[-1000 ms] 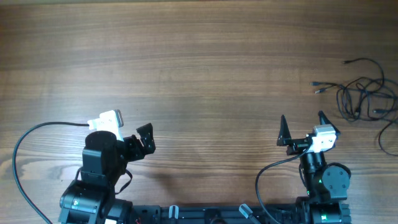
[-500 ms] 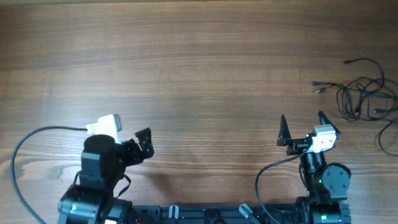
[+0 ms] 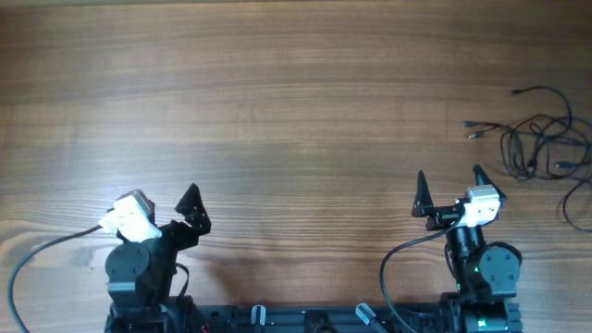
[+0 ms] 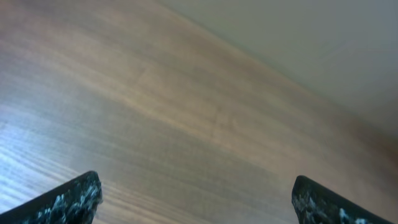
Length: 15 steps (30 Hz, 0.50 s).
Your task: Untangle cables
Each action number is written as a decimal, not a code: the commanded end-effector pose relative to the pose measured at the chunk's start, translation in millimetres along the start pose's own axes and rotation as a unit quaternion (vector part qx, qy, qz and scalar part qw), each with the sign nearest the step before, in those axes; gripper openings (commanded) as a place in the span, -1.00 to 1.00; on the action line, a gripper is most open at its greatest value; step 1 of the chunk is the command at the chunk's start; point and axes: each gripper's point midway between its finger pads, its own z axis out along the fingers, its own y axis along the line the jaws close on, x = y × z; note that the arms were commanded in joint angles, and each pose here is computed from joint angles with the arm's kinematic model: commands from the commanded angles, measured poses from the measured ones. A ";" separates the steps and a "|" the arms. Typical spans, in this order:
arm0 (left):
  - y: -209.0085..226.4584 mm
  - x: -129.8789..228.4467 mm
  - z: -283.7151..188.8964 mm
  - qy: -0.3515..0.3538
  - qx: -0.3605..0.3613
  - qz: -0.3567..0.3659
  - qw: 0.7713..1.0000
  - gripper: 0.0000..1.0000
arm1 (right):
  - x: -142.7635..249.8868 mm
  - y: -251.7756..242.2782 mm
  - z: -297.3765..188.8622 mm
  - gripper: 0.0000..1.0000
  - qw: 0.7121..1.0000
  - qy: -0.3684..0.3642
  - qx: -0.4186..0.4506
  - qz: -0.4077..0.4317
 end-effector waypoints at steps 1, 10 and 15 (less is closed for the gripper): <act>-0.6 0.2 8.8 -0.044 0.026 0.004 0.999 1.00 | -3.6 -1.8 -0.9 1.00 1.000 -0.008 0.004 0.009; -8.4 -15.7 23.1 -0.141 0.074 0.011 0.987 1.00 | -3.6 -1.8 -0.9 1.00 1.000 -0.008 0.004 0.008; -18.8 -33.9 18.0 -0.209 0.094 0.074 0.971 1.00 | -3.6 -1.8 -0.9 1.00 1.000 -0.008 0.004 0.009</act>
